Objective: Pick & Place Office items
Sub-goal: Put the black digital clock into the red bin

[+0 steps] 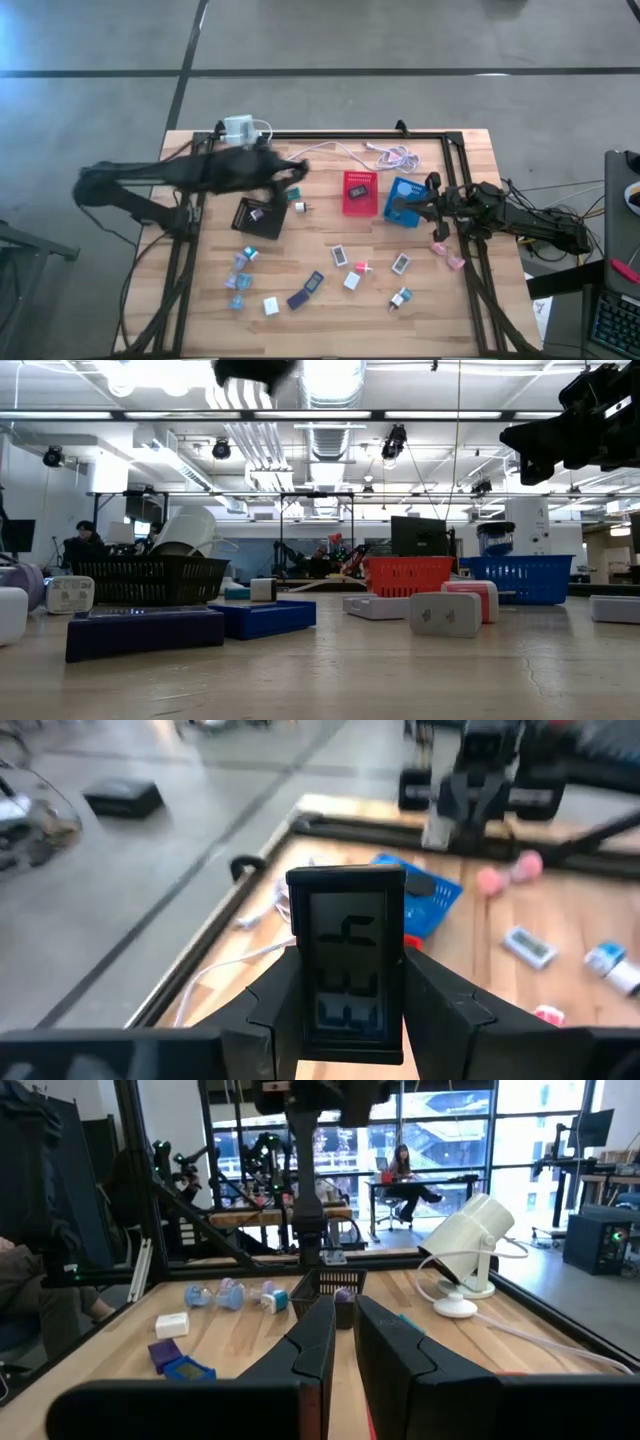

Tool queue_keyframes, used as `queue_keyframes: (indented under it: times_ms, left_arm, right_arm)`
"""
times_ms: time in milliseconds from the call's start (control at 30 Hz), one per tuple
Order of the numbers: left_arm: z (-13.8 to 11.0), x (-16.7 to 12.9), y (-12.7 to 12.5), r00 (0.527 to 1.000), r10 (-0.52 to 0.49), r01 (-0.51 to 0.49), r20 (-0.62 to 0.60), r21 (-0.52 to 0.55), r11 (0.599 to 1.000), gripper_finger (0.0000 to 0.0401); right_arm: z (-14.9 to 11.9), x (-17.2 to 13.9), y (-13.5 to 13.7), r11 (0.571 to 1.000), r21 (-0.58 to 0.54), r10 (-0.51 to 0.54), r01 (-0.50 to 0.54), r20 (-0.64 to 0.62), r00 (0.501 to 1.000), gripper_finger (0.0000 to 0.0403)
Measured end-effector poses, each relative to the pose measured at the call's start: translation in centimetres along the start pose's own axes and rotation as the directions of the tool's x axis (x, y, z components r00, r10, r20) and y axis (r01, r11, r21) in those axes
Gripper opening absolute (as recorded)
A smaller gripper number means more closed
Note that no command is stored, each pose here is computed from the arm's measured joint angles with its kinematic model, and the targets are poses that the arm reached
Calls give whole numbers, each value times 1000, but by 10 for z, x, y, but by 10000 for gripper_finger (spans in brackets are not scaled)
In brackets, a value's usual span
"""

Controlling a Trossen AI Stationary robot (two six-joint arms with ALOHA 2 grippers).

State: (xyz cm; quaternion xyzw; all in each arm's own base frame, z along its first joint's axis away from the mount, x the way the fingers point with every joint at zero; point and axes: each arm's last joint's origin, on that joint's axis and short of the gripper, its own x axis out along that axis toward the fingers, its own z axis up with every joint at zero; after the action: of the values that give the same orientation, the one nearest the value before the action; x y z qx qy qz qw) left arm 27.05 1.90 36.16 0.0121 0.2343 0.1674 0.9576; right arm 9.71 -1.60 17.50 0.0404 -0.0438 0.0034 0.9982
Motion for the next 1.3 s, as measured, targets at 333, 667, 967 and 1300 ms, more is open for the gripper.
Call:
queue_keyframes:
  times_ms: [333,667,967,1300]
  left_arm:
    - [13,151,-9,955,-156,189,-253,112,976,137]
    - [-45,262,-23,867,-131,216,-481,125,968,137]
    - [-72,309,-29,838,-124,234,-531,146,961,137]
    - [-83,313,-21,807,-111,223,-580,126,967,137]
  right_arm:
    - [-1,0,0,1000,-24,1,-1,-7,1000,38]
    - [-1,0,0,1000,-23,0,0,-13,1000,38]
    - [-1,0,0,1000,-28,1,-1,-8,1000,38]
    - [-1,0,0,999,-34,1,-1,-7,1000,38]
